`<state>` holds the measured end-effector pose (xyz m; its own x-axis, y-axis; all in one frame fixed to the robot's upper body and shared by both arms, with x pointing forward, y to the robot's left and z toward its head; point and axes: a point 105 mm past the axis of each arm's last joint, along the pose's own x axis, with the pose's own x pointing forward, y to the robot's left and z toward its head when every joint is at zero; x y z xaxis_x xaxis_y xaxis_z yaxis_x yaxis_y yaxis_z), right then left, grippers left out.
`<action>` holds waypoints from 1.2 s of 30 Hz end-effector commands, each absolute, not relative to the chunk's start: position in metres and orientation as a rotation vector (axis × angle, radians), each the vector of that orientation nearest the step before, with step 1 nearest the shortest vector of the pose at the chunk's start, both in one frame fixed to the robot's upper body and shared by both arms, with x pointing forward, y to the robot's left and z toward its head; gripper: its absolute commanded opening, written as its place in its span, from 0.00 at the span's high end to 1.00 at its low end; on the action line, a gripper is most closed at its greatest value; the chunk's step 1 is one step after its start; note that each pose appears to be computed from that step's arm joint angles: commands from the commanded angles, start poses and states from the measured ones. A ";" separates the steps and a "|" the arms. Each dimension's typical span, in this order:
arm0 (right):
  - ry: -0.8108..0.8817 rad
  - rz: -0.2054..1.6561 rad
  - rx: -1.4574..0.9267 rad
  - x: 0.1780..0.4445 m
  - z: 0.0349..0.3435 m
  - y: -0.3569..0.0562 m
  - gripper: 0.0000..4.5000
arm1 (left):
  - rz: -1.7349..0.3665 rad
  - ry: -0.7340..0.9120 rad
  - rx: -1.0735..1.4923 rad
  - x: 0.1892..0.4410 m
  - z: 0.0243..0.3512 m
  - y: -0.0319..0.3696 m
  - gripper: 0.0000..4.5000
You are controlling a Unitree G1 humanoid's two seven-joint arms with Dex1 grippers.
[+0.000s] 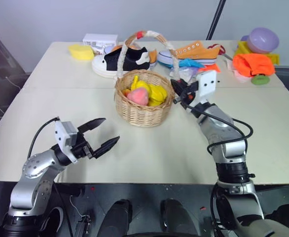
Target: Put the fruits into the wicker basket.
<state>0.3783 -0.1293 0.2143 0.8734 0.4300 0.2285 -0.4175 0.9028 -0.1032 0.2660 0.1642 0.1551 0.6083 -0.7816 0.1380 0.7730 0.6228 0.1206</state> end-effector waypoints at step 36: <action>-0.423 -0.434 -0.225 0.243 0.258 -0.383 0.01 | -1.013 -0.153 0.184 0.334 0.145 0.137 0.00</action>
